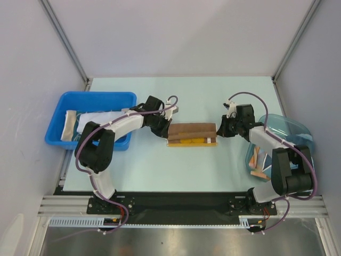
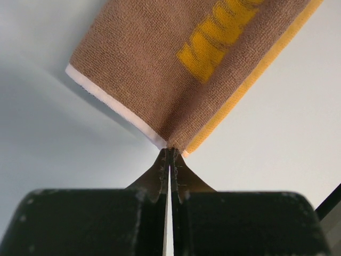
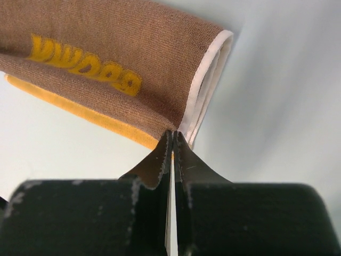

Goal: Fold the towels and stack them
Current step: Fold the towel

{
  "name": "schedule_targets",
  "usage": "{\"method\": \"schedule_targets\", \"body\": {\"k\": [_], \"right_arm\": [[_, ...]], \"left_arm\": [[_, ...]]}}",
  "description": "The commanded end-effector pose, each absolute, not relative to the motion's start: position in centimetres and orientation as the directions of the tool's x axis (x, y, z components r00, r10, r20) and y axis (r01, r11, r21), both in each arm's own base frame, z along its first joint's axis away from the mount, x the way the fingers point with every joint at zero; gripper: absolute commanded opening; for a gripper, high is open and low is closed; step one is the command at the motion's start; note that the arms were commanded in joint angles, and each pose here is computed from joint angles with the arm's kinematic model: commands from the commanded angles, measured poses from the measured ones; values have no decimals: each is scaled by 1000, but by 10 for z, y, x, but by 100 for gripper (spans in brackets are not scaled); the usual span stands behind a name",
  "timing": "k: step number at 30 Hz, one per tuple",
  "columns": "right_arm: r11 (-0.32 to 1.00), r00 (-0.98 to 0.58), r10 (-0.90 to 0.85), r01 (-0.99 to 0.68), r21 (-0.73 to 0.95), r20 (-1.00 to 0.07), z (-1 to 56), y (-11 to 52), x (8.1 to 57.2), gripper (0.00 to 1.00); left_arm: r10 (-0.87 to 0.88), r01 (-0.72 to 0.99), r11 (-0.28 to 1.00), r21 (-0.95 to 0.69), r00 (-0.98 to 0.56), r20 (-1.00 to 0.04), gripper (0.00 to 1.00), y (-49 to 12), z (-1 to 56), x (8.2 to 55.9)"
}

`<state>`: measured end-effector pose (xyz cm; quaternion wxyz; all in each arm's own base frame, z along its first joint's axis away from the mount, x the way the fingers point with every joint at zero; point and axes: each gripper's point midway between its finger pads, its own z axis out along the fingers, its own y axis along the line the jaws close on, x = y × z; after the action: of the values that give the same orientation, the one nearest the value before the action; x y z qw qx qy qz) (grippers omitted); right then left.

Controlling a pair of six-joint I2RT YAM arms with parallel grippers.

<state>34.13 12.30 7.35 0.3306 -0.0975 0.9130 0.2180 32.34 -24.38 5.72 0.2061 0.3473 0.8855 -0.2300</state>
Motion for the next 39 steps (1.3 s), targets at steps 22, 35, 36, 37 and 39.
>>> {"method": "schedule_targets", "body": {"k": [22,35,36,37,39], "right_arm": [[927,-841,73,-142,348,-536,96,118,334,36],[951,-893,54,-91,297,-448,63,143,330,33],[954,-894,54,-86,289,-445,57,141,330,32],[955,-897,53,-82,284,-438,53,140,328,31],[963,-903,44,-77,260,-427,43,135,325,31]], "left_arm": [[515,748,594,-296,-636,-574,38,-258,105,299],[291,519,769,-373,-804,-518,45,-255,74,304],[283,497,782,-377,-821,-496,44,-252,65,301],[271,484,783,-391,-831,-486,41,-254,62,300],[249,458,786,-416,-850,-465,36,-256,54,295]]}}
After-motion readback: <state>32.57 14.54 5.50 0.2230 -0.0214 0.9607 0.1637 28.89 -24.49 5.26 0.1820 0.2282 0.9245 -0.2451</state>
